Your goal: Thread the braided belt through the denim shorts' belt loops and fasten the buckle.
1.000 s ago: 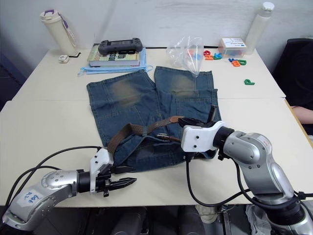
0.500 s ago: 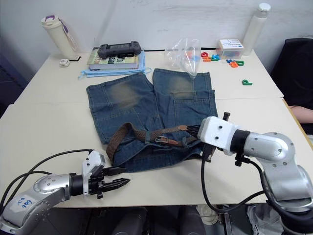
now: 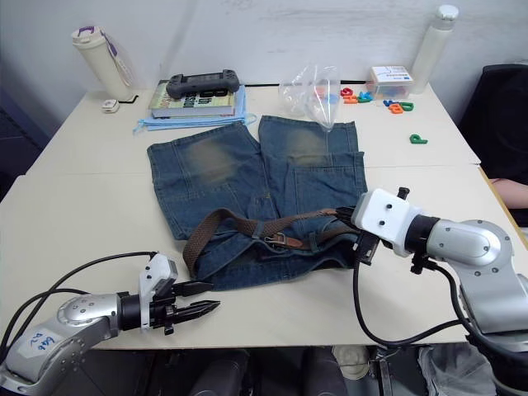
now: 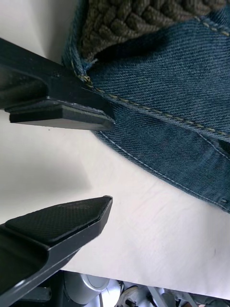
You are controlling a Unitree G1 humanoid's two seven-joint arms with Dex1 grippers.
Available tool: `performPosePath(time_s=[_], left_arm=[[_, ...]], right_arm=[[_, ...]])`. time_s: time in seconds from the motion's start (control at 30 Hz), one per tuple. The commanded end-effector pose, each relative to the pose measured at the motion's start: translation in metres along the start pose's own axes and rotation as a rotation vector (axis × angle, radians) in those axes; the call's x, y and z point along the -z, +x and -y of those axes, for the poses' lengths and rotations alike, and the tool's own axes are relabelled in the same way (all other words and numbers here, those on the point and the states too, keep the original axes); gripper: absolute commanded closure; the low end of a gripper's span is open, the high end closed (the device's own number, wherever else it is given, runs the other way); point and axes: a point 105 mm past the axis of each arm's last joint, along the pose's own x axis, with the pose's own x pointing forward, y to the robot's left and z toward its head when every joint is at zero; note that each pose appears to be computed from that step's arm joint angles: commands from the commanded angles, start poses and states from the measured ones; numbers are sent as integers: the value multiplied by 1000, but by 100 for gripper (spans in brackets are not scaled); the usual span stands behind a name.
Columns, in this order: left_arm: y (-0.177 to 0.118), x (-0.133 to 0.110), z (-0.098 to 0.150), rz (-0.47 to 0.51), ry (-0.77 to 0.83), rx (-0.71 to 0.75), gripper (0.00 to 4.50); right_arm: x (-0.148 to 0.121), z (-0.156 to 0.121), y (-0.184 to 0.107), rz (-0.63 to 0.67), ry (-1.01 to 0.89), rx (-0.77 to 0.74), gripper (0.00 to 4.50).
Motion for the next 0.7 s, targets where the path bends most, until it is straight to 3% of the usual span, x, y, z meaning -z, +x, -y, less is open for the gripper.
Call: performPosePath(time_s=[0.03,0.7], left_arm=[[-20,66,-30,-228,-179,-186,200],[-21,74,-26,-228,-191,-179,200]], right_arm=[[4,17,-11,-31,-52,80,450],[32,37,-26,-92,65,88,450]])
